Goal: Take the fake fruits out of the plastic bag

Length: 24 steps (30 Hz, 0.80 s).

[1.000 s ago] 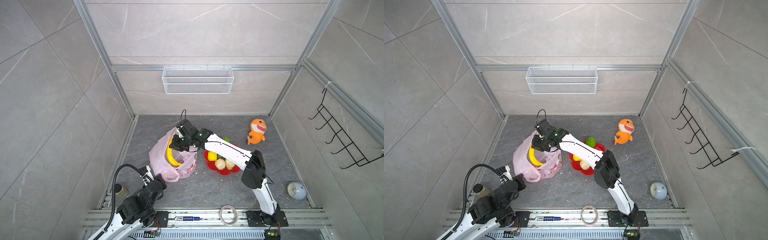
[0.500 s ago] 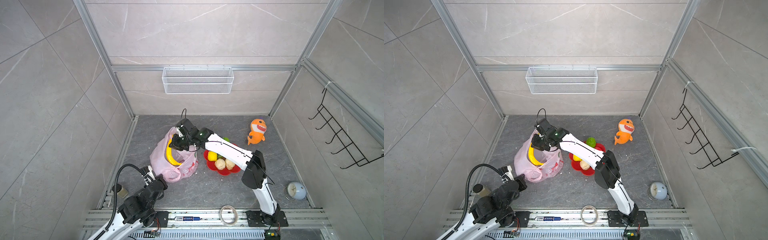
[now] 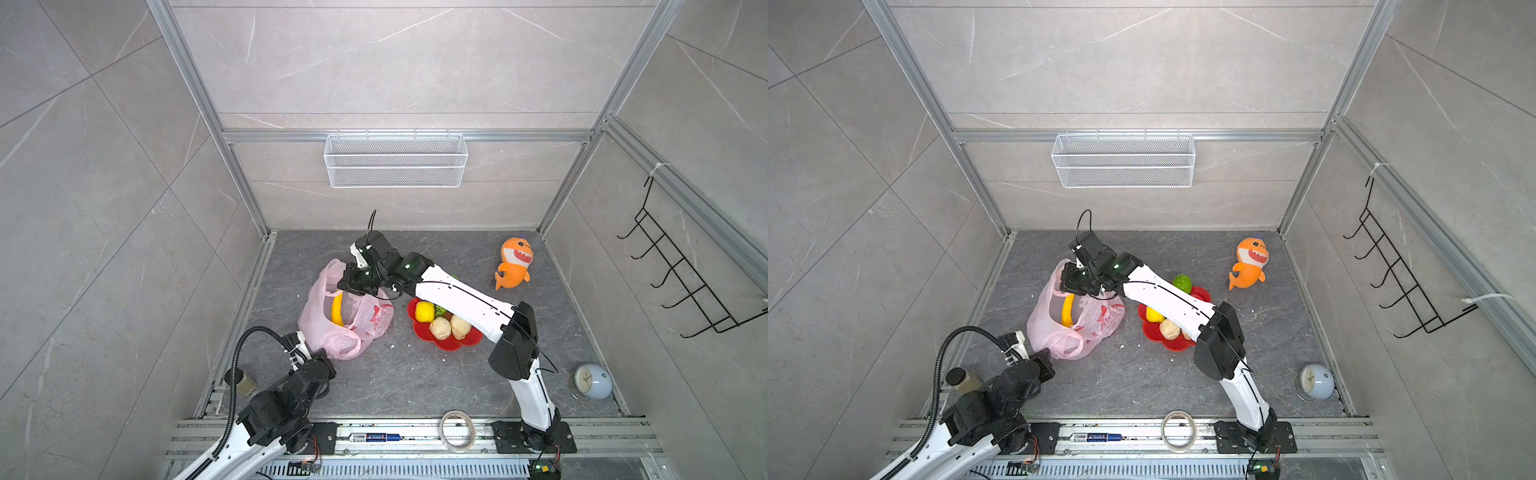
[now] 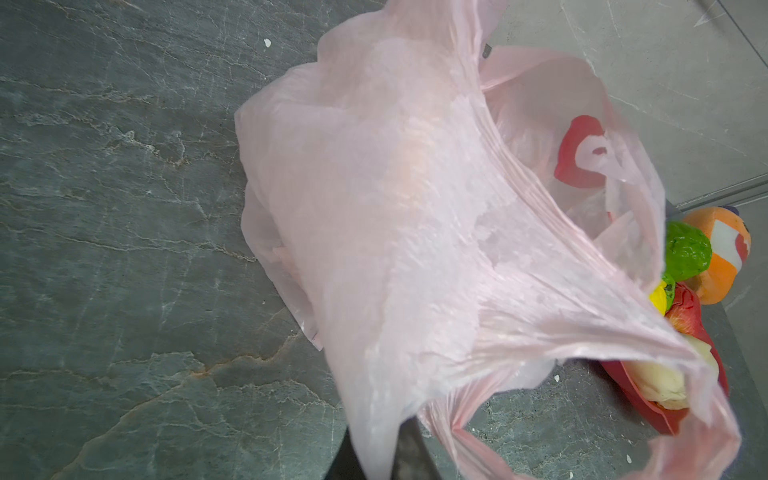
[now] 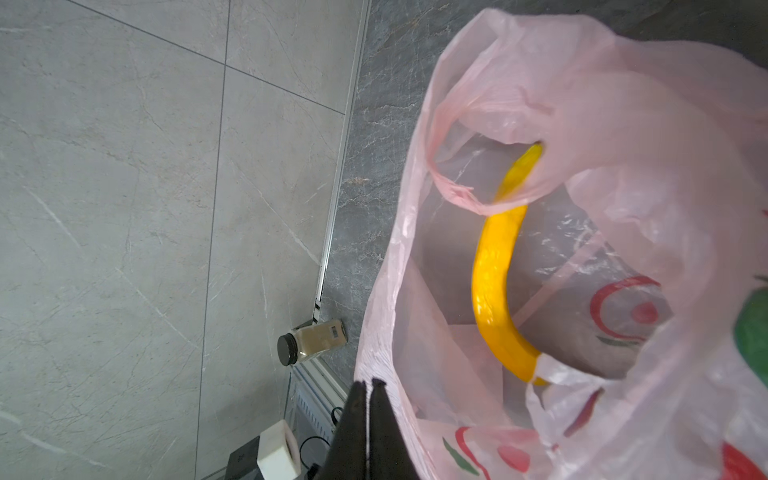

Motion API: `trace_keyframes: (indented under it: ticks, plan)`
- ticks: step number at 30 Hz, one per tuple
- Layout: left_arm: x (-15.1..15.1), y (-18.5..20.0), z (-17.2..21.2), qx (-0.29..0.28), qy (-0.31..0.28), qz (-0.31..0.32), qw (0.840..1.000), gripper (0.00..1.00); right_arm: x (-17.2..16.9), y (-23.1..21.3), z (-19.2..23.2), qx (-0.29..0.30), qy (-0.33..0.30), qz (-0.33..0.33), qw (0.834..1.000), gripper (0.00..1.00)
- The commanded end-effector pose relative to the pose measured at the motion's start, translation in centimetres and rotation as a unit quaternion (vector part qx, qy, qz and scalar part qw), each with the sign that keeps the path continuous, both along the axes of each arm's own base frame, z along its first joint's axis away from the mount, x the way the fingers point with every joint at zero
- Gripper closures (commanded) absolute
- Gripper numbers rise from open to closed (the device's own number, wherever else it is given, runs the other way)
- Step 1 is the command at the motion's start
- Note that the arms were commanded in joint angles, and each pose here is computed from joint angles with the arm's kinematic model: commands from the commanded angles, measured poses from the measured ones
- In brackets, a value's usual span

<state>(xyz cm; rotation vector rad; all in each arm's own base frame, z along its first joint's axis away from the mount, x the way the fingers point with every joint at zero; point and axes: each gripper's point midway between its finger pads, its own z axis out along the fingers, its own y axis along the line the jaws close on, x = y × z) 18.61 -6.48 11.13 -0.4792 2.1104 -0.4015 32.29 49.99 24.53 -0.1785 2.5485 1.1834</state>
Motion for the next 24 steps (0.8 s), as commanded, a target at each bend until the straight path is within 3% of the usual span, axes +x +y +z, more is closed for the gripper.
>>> trace_keyframes:
  ticks: [1, 11, 24]
  plan:
    - [0.4, 0.1, 1.9, -0.014, -0.028, 0.008, 0.999, 1.0, 0.1, -1.0, 0.1, -0.026, -0.022, 0.005, 0.999, 0.91]
    - [-0.7, 0.0, -1.2, -0.033, 0.025, 0.012, 0.999, 1.0, 1.2, 0.9, -6.6, -0.083, 0.001, 0.008, 0.997, 0.87]
    - [-3.8, 1.7, -4.7, -0.03, 0.138, 0.054, 0.988, 1.0, -2.5, 0.6, -13.1, -0.163, 0.045, 0.046, 0.985, 0.85]
